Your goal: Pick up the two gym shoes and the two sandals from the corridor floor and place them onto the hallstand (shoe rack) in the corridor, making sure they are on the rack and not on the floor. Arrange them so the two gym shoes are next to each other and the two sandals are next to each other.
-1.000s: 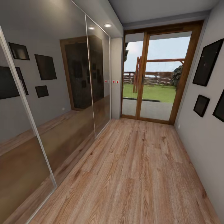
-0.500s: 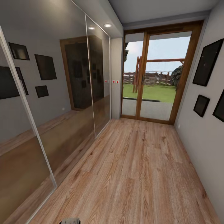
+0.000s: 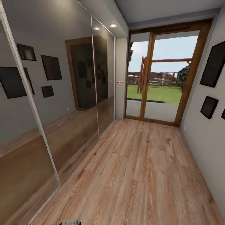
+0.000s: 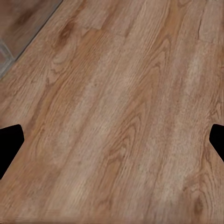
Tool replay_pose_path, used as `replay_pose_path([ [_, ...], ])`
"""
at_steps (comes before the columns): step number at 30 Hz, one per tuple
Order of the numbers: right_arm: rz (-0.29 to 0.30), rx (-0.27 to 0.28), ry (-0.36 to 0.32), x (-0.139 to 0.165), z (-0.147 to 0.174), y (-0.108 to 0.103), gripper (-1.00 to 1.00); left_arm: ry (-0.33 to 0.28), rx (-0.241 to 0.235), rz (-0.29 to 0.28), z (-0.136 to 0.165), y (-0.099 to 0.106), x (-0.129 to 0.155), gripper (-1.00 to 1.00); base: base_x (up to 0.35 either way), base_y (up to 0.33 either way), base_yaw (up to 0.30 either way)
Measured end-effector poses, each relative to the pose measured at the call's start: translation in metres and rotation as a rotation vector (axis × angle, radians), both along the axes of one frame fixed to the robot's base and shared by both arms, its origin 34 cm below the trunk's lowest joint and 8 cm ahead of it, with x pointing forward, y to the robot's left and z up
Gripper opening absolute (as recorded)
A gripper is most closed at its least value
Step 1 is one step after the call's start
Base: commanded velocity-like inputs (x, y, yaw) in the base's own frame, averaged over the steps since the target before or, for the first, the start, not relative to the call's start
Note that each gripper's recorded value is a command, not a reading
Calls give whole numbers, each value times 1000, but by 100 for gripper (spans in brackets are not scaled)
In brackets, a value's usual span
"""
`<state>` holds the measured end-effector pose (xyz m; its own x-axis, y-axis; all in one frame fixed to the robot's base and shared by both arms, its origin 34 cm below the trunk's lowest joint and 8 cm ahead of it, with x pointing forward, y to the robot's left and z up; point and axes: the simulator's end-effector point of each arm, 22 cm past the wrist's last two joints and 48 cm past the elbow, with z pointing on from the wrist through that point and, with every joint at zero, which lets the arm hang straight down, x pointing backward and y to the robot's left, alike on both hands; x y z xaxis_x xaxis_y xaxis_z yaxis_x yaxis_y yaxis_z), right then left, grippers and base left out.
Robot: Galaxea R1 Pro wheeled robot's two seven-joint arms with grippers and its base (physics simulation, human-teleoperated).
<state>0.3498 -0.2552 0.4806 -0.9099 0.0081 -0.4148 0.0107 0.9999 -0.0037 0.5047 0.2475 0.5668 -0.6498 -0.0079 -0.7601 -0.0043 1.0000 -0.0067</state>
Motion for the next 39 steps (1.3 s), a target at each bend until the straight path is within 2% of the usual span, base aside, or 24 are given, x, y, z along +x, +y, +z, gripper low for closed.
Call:
replay_pose_path([
  [15,0,-1,-3,1,1,-1,100,0,-1,0,0,0,0,100,0,-201,279],
  [39,1,-2,-3,1,1,-1,100,0,-2,1,0,-1,0,100,0,-12,290],
])
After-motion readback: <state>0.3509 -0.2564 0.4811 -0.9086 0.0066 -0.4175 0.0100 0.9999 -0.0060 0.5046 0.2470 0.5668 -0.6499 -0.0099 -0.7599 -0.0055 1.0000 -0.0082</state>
